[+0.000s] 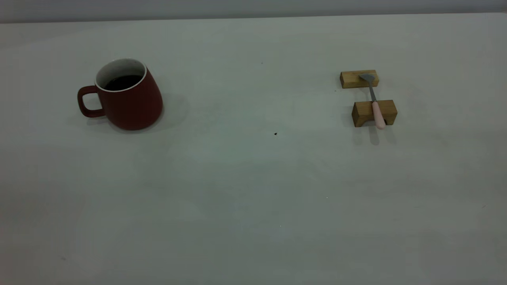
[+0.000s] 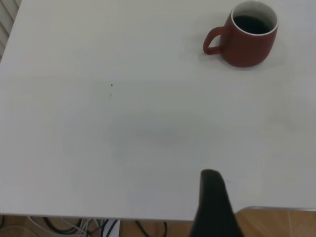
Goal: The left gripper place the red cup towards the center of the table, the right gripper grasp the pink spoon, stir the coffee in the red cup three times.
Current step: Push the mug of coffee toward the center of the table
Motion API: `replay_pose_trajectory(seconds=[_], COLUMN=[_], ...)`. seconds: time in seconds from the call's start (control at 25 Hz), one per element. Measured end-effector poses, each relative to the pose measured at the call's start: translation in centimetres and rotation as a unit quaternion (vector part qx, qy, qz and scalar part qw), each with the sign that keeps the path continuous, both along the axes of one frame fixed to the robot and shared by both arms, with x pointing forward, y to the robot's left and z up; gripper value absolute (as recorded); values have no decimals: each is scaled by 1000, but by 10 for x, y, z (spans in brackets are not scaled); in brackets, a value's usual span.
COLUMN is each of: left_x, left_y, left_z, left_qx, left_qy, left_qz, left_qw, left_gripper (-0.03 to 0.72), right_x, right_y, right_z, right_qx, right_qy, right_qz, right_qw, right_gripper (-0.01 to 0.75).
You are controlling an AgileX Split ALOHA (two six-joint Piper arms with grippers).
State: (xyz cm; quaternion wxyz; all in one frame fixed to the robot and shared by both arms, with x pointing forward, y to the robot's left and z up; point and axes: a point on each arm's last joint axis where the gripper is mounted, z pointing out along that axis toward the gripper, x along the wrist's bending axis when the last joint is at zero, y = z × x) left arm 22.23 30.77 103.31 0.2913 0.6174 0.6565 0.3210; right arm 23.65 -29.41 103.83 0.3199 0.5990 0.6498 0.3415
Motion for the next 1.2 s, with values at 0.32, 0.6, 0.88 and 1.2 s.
replay_pose_trajectory(seconds=[0.32,0.6,0.88,1.2], left_x=[47,150,254,354], left_y=[1,1,-4,-15], left_z=[18,31,3,-52], left_qx=[13,89,124,149], left_qy=[78,161,257,319], left_qz=[1,-76,-178,-294], left_qw=[997,980,942,889], left_gripper=[571,622,633,633], right_x=[0,0,0,0], right_y=[0,0,0,0], right_z=[0,0,0,0], right_qx=[0,0,0,0], right_qy=[0,0,0,0], right_qz=[0,0,0,0], right_qw=[1000,1000,1000,1000], right_gripper=[237,237,237,237])
